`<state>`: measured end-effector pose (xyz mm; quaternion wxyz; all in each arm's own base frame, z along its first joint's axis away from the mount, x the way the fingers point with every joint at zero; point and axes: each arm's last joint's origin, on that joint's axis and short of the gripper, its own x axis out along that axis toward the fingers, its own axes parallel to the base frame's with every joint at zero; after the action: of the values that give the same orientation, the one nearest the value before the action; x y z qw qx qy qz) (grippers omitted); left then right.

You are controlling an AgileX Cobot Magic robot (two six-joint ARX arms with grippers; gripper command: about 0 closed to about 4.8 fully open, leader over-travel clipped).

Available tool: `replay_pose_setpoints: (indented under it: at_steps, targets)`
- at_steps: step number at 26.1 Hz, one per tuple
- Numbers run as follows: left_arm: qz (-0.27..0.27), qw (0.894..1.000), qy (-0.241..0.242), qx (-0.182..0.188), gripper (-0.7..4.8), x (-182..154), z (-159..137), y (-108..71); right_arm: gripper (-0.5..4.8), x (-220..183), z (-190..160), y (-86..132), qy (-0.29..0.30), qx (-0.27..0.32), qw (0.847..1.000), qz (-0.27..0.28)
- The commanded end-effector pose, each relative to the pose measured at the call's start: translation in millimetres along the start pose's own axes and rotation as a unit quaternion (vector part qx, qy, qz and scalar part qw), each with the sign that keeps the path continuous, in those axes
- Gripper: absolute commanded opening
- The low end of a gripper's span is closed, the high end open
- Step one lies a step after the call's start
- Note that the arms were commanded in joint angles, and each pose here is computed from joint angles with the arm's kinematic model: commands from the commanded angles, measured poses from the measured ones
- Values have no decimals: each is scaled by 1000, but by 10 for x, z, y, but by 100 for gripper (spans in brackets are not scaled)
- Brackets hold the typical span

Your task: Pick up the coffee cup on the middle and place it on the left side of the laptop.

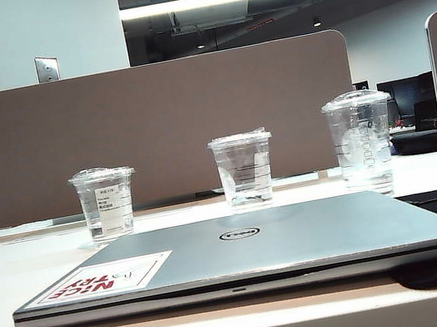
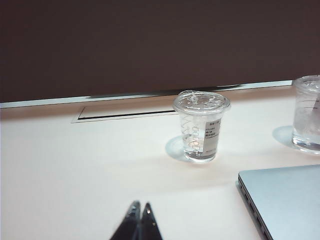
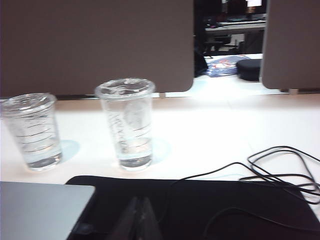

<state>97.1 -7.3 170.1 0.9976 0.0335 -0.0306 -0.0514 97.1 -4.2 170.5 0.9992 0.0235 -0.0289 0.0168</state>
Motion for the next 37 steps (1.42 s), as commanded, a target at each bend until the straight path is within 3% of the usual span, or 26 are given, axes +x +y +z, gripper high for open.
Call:
replay_pose_setpoints:
  at_steps: [1,11,13,16,20,25,30,34,37]
  targets:
    - [-2,1000,-3,2,-5,-2,13,0,-5,2,10,23,-10,-1,1000,12]
    - [-9,1000,15,0,-5,-2,-21,-6,-5,6,5,33,-7,0,1000,18]
    - [-41,999,7,-4,-5,-3,-8,-24,-5,19,-11,32,3,1,1000,18]
    - [-74,996,-6,-45,-5,-5,19,-42,-5,39,-40,55,20,3,999,29]
    - [-154,982,-45,-94,-5,-28,174,-92,-5,60,-81,148,43,5,996,74]
    - [-204,976,-15,-77,-5,75,329,-187,-5,70,-131,272,71,6,989,132]
    - [-254,966,15,-47,-5,395,336,-370,-5,68,-162,339,89,5,983,162]
    - [-288,956,41,-31,12,897,324,-563,-5,62,-164,357,89,4,981,170]
    - [-305,950,60,-32,129,1326,286,-686,-5,62,-164,357,89,4,981,170]
